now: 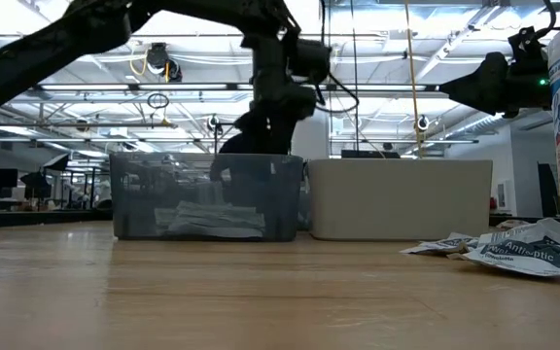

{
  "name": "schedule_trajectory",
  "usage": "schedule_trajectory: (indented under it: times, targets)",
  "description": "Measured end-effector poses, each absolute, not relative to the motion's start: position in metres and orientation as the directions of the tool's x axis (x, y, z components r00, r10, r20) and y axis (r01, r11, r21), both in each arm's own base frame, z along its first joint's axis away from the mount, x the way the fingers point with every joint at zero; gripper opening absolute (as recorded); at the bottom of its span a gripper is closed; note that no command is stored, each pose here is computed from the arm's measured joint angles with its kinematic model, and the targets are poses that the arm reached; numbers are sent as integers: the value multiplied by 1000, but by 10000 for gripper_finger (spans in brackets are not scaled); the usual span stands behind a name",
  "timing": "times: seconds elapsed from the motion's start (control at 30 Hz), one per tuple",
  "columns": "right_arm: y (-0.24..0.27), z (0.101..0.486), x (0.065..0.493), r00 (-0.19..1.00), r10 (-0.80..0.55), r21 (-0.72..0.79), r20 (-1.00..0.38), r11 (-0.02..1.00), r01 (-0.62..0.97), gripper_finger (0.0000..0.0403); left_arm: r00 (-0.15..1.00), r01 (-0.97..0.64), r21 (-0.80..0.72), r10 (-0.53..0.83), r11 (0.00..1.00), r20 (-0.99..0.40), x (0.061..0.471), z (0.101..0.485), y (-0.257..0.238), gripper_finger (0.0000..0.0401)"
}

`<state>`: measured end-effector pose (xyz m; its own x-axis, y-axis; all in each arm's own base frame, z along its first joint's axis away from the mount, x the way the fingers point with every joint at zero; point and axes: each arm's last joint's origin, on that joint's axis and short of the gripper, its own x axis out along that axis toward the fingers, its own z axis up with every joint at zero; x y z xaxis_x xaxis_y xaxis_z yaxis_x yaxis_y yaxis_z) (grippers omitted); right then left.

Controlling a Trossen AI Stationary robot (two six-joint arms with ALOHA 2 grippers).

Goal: Pick & Place First Aid Supplies
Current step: Put the white alcohol pad into the top black bin

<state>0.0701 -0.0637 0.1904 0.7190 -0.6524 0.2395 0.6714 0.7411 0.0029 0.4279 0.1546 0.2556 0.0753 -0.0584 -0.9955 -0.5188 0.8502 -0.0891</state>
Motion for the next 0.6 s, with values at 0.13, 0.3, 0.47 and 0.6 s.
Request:
schedule_trajectory:
  times: [0.13, 0.3, 0.47, 0.6]
  targets:
    - [-64, 190, 70, 719, -653, 3, 239, 741, 672, 263, 67, -569, -91, -65, 817, -996, 423, 269, 141, 329]
    - [-64, 190, 70, 719, -653, 3, 238, 741, 671, 263, 86, -591, -151, -124, 792, -989, 428, 273, 114, 341]
    - [-64, 190, 70, 719, -653, 3, 238, 741, 671, 263, 105, -591, -163, -125, 790, -987, 414, 284, 73, 339]
    - [-64, 190, 70, 719, -652, 3, 240, 741, 671, 263, 115, -592, -173, -130, 787, -985, 391, 283, 36, 333]
